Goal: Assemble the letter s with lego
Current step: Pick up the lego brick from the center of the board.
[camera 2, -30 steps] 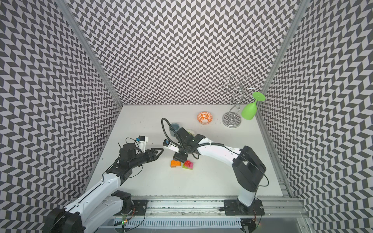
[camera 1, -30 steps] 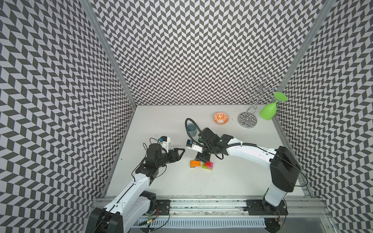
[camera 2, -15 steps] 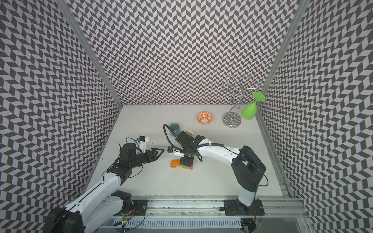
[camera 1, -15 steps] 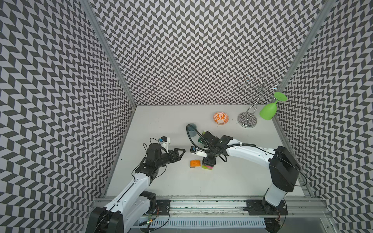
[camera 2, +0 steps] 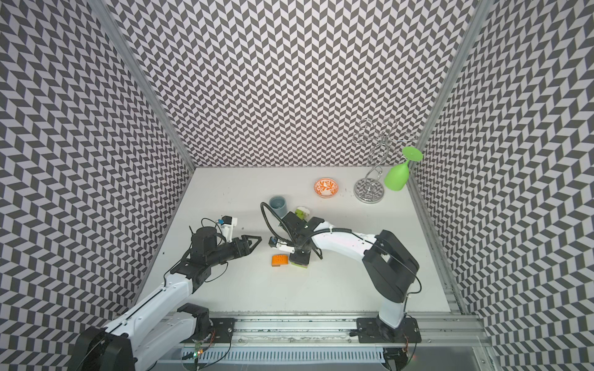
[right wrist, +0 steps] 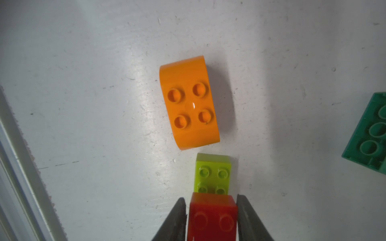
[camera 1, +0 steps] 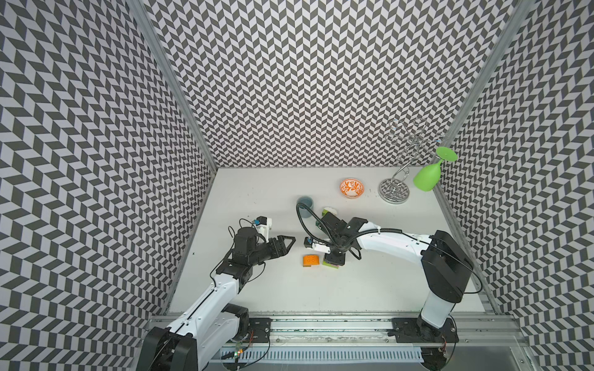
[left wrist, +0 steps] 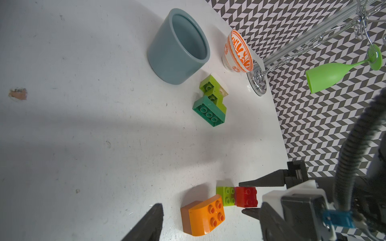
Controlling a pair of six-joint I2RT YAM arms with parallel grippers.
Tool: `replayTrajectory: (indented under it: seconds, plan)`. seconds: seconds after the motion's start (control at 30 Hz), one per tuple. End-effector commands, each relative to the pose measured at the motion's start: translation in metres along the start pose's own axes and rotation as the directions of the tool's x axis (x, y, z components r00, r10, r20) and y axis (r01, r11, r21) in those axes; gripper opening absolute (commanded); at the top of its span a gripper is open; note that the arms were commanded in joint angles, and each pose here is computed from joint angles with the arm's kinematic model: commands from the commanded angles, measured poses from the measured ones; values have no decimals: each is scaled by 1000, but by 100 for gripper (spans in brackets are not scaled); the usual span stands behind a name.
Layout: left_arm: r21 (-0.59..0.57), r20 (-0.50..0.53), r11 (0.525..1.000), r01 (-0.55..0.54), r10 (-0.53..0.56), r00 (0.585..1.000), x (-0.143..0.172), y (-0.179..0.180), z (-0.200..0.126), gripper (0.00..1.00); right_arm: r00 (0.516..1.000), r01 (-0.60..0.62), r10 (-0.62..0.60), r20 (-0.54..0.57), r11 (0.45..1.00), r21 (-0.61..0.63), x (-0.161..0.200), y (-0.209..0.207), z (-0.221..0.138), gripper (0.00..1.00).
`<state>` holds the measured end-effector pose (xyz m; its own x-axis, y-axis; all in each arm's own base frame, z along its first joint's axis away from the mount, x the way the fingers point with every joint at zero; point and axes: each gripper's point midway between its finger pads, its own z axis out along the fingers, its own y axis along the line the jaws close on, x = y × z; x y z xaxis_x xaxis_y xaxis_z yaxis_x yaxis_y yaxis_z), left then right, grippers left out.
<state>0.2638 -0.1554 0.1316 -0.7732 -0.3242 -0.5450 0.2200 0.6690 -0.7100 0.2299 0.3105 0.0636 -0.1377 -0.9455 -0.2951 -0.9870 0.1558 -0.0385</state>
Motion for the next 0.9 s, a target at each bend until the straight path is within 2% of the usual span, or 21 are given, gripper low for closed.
replayTrajectory:
  seconds: [0.0,0.17,0.37,0.53,0.73,0.87]
  plan:
    - [16,16,1000,-26,26,1000,-9,-7,-2,74,1000,5,-5,7,1000,2,0,3,-5,23]
    - [18,19,999,-28,28,999,-10,-8,-3,73,995,-5,3,101,1000,24,-19,-4,-29,17]
    - [17,21,999,-29,28,999,-10,-8,-3,73,976,-48,53,214,999,-24,-37,-15,-47,10]
    - [19,19,999,-28,28,999,-10,-7,-2,73,991,-94,95,99,995,-11,-13,-18,-25,7]
    - [52,-12,999,-9,10,1000,-1,-9,4,71,991,-107,106,76,994,7,-3,-17,-18,6]
    - [76,-62,997,-18,22,998,20,-22,18,71,990,-99,97,106,995,11,-3,-15,-20,5]
